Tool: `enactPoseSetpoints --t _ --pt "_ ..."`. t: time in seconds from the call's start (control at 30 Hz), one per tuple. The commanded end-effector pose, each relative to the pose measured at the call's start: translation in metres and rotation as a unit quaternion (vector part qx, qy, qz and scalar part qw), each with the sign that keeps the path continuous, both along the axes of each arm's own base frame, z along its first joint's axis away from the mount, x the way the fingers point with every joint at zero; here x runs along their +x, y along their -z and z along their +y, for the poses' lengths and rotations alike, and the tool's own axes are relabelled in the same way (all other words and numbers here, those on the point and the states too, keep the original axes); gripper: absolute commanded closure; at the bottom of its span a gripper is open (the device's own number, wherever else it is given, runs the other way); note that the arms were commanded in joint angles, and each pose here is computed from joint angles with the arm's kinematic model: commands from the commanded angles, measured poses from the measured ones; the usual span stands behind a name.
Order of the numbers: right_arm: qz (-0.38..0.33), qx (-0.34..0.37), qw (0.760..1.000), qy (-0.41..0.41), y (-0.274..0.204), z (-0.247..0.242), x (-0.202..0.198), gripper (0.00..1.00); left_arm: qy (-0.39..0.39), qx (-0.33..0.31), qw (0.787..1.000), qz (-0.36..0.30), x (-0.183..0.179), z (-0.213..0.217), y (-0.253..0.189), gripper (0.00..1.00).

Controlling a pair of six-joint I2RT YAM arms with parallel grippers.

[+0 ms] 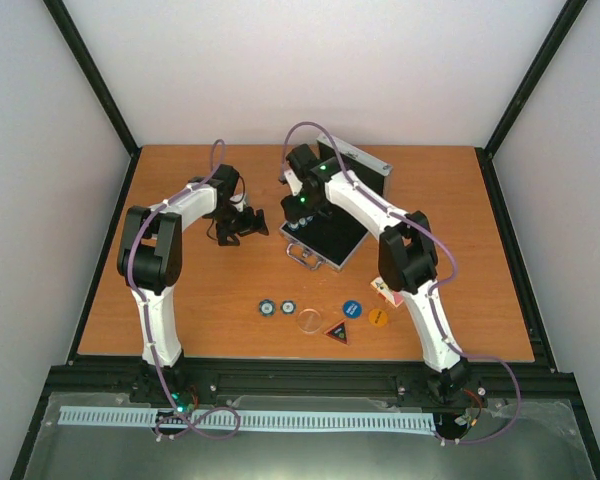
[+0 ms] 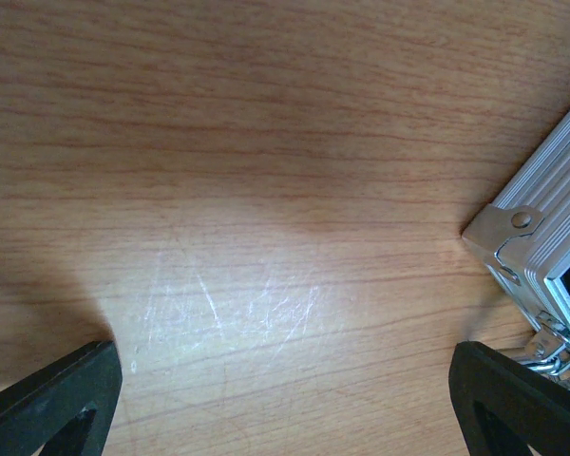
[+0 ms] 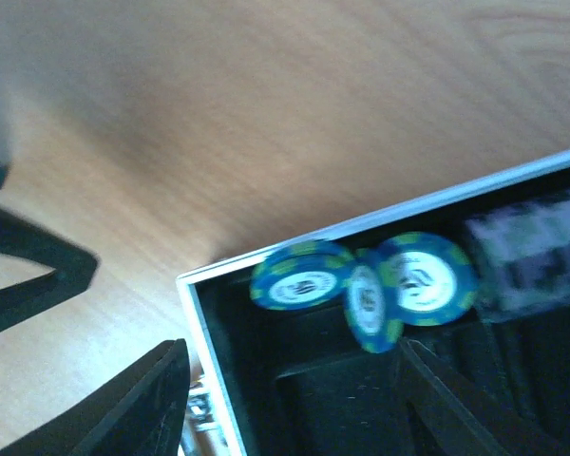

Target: Pack up texas hold em set

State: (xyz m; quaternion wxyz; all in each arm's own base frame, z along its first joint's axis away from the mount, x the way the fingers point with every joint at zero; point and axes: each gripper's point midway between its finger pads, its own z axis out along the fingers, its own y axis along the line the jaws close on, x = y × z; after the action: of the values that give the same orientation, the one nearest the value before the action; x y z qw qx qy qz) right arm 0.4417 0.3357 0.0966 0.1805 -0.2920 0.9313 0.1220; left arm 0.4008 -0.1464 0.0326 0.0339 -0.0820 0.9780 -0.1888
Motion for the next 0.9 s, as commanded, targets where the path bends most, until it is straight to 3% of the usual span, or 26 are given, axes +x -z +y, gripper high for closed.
enactPoseSetpoints --t 0.0,0.57,0.87 --pt "0.03 0.033 0.999 -0.022 -0.009 0.02 -0.025 0.38 -0.004 0.031 0.999 0.031 -0.011 0.015 0.024 0.02" --pt "0.082 0.029 0.996 -0.002 0.039 0.027 -0.024 0.37 -0.004 0.034 0.999 0.021 -0.01 0.016 0.018 0.02" --pt "0.051 0.017 0.998 0.007 0.037 0.026 -0.01 0.37 -0.005 0.034 0.999 0.018 -0.01 0.017 0.016 0.02"
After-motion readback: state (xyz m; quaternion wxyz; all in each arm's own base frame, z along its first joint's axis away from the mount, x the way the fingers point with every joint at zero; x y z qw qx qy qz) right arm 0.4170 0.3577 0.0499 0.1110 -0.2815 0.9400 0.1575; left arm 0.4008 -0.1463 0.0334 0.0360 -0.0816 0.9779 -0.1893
